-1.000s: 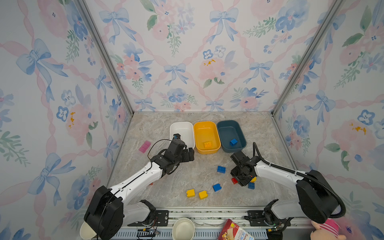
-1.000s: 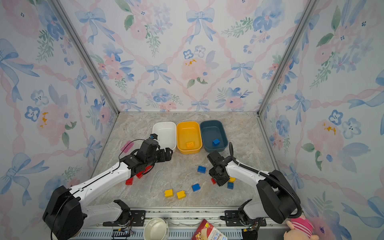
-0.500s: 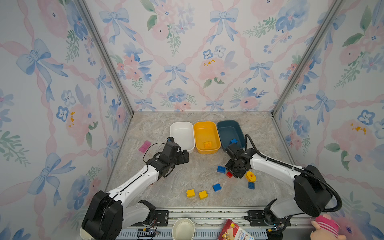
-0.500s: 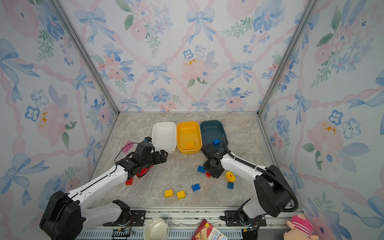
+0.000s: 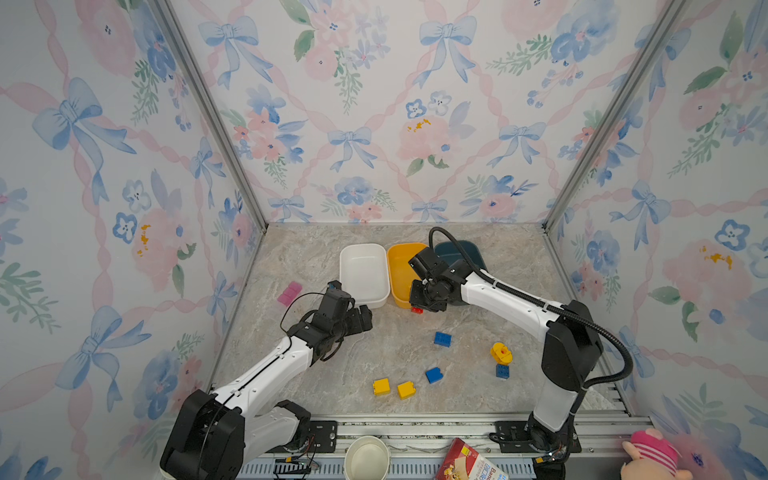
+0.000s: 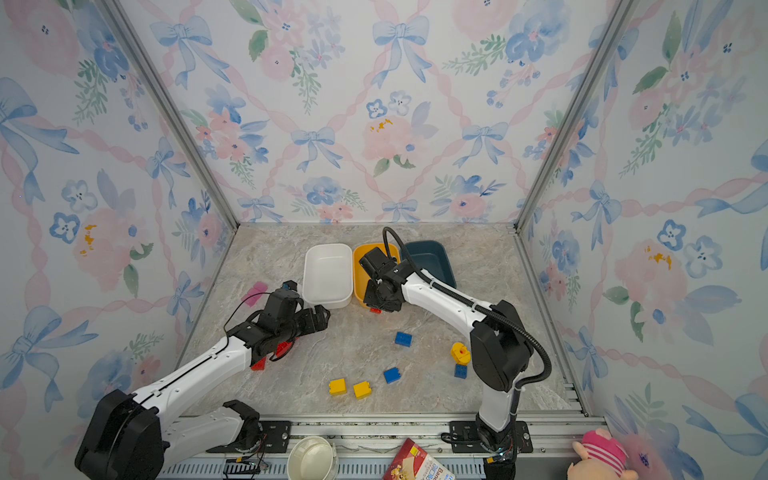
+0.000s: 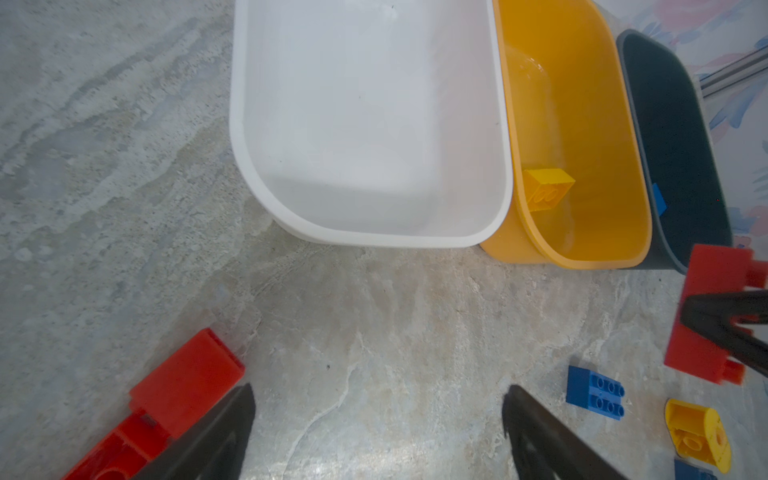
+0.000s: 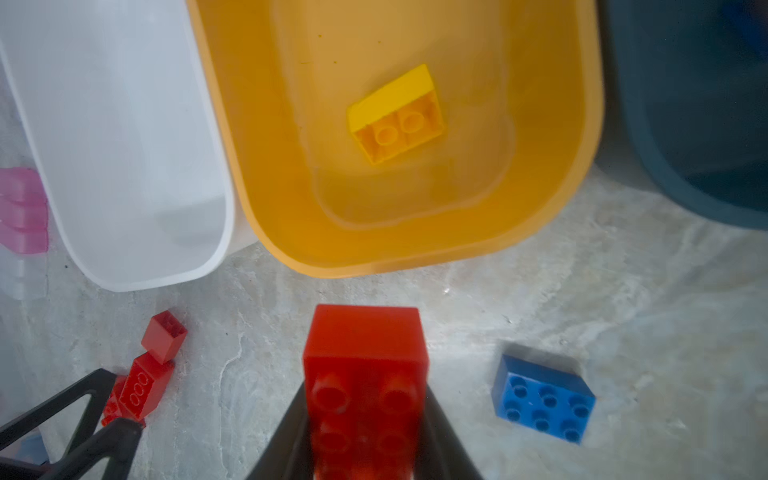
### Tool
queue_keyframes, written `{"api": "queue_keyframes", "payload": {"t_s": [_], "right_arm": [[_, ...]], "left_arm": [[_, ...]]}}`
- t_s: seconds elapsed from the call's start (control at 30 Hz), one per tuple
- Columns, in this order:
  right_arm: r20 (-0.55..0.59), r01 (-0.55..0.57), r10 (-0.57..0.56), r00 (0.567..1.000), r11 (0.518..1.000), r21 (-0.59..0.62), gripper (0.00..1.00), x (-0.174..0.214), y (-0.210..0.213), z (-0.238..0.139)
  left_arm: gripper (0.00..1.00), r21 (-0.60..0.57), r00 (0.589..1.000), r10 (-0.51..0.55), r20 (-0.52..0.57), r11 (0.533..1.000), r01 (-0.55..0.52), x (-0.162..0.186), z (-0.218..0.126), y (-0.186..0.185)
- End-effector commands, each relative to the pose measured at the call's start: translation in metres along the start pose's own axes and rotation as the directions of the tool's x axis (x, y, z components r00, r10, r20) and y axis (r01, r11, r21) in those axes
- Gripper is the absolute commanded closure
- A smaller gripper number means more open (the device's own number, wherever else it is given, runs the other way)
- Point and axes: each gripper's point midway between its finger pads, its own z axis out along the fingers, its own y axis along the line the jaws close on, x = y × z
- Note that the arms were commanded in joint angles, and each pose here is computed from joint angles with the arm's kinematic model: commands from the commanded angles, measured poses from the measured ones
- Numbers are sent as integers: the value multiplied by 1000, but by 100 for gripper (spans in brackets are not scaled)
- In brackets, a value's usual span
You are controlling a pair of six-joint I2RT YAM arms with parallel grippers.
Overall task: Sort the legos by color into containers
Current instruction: 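Carry the red brick with the right gripper over the white bin, then open the right gripper to drop the red brick into the white bin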
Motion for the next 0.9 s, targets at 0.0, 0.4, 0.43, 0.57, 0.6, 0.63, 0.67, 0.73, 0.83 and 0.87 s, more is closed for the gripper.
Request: {"api": "queue_keyframes", "payload": {"t_s": [0.0,0.4,0.43,0.57,0.6,0.63,0.67,0.73,0.83,0.87], "right_arm": [[17,124,-123,992,986,-113,76,-12,38,8],[82,225,-211,974,943,-246,75,-41,103,38],[88,230,-214,973,940,-251,75,-44,106,41],[108,252,-231,967,931,-265,75,-53,119,53],[109,255,-234,966,930,-265,75,-55,121,55],[104,258,-239,966,929,-264,75,-55,124,59],[97,256,-238,966,930,-264,74,-56,125,62],[81,255,-242,967,930,-265,72,-55,127,70],[56,252,-246,968,931,-264,61,-52,128,80],[53,253,-248,967,930,-268,57,-52,129,81]], "left_arm": [[5,5,1000,-25,1,1000,25,3,-4,3],[5,10,999,-47,-2,999,47,6,-5,5],[4,13,999,-48,-2,999,48,6,-6,4],[5,16,999,-47,0,999,47,4,-6,2],[5,16,999,-48,0,999,48,4,-6,2],[5,18,999,-48,0,999,48,3,-6,2],[5,19,999,-49,2,999,49,2,-6,1],[4,23,999,-52,3,998,52,2,-7,0],[4,19,998,-57,3,998,57,2,-7,1],[4,17,998,-60,1,998,60,3,-7,1]]}}
